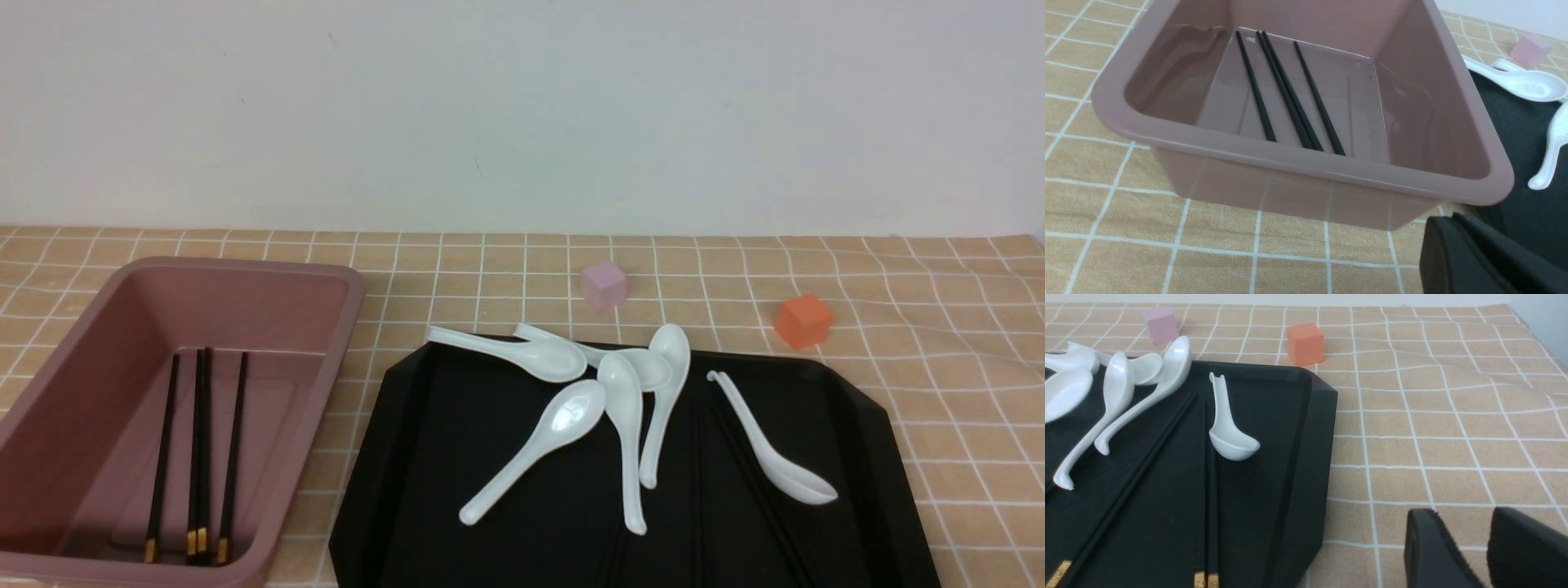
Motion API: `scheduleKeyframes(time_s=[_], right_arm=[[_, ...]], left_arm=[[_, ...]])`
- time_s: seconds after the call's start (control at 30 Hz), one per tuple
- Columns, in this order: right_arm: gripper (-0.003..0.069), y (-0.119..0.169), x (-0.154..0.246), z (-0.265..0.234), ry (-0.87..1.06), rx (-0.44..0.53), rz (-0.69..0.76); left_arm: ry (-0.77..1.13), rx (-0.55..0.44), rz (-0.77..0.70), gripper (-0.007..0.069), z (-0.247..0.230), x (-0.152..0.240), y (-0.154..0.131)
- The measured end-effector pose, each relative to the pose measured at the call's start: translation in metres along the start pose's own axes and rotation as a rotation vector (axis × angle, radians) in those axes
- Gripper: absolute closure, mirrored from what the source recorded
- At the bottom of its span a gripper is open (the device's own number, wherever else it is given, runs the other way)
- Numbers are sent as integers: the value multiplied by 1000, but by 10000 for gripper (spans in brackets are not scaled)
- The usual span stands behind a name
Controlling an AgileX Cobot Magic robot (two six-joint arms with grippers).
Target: On brown tablecloth take chopsticks from black tray and put them in box.
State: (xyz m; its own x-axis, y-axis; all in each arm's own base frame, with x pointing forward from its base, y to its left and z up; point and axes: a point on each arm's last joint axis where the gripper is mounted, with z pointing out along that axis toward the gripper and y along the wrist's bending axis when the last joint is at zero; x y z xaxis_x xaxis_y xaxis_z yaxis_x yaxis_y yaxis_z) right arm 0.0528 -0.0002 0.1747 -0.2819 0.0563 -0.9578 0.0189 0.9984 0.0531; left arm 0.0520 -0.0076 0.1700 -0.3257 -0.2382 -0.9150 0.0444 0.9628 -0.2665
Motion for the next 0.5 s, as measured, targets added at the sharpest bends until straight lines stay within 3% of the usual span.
scheduleKeyframes(time_s=[0.5], right_arm=[[419,0,0,0,0,0,0]], left_arm=[[0,0,0,596,0,0,0]])
